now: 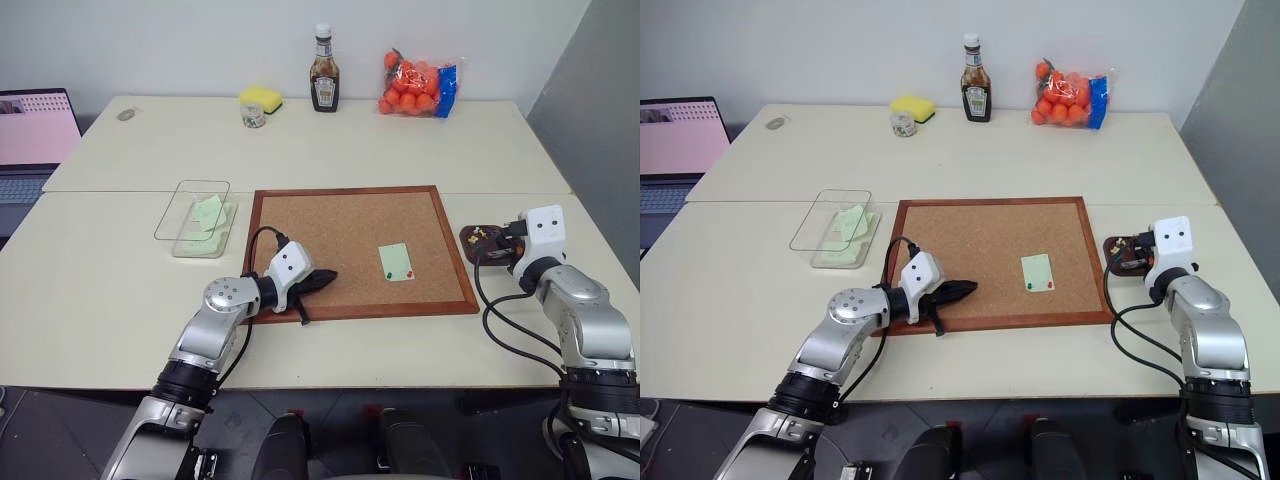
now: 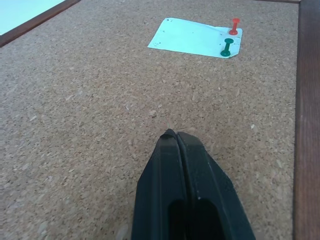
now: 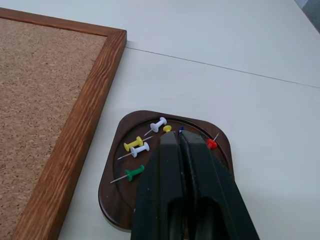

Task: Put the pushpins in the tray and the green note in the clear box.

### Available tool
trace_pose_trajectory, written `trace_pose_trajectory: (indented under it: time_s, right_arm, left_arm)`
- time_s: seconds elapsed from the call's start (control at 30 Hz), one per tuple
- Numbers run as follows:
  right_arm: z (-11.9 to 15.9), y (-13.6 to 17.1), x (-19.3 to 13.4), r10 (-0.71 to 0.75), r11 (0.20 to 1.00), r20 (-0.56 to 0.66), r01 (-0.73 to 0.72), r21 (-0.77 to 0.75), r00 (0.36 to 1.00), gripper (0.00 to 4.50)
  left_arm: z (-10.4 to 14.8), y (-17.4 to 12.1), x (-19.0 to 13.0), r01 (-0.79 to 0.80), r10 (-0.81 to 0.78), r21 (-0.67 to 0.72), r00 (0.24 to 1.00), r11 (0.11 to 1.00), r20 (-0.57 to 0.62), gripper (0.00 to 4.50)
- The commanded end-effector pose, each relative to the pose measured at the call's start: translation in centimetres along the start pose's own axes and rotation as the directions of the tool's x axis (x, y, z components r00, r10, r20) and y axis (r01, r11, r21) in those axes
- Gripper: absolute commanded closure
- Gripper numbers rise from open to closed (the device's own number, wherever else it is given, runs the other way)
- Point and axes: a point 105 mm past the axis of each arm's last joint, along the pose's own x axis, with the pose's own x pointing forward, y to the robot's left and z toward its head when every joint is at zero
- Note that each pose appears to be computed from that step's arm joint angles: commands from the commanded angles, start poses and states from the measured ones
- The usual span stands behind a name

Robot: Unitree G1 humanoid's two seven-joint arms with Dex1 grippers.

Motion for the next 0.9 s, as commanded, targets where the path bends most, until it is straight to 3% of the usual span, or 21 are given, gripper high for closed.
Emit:
trace_pose_trajectory:
  time_s: [0.03, 0.17, 0.33, 0.43, 0.47, 0.67, 0.9]
  right_arm:
    - [1.7, -0.5, -0.1, -0.017, 1.000, 0.060, 0.018, -0.026, 0.998, 4.50]
    - [1.6, -0.4, 0.0, -0.014, 1.000, 0.057, 0.016, -0.022, 0.998, 4.50]
    - [1.5, -0.3, 0.0, -0.015, 1.000, 0.058, 0.016, -0.013, 0.998, 3.46]
    - [1.5, -0.2, 0.0, -0.016, 1.000, 0.060, 0.017, -0.011, 0.998, 2.62]
    - [1.6, -0.2, 0.0, -0.016, 1.000, 0.061, 0.016, -0.011, 0.998, 2.57]
    - [2.1, 0.2, -0.4, 0.006, 1.000, 0.082, -0.005, -0.010, 0.997, 1.31]
    - [3.3, 4.0, -3.0, 0.203, 0.979, 0.147, -0.205, -0.001, 0.968, 1.31]
  left_arm:
    - [0.0, 1.2, -0.6, -0.035, 0.035, 0.024, 0.999, 0.999, -0.004, 4.50]
    - [0.0, 1.6, -0.6, -0.042, 0.042, 0.033, 0.999, 0.999, -0.005, 4.50]
    - [0.2, 2.0, -0.5, -0.053, 0.053, 0.038, 0.999, 0.998, 0.007, 4.50]
    - [0.7, 2.0, -0.3, -0.056, 0.056, 0.032, 0.998, 0.998, 0.026, 4.50]
    - [1.0, 2.0, -0.3, -0.058, 0.057, 0.029, 0.998, 0.998, 0.038, 4.50]
    - [3.1, 1.4, 0.2, -0.037, 0.035, 0.021, 0.993, 0.999, 0.108, 4.50]
    - [4.5, -0.4, 0.7, 0.043, -0.042, -0.001, 0.989, 0.999, 0.141, 4.50]
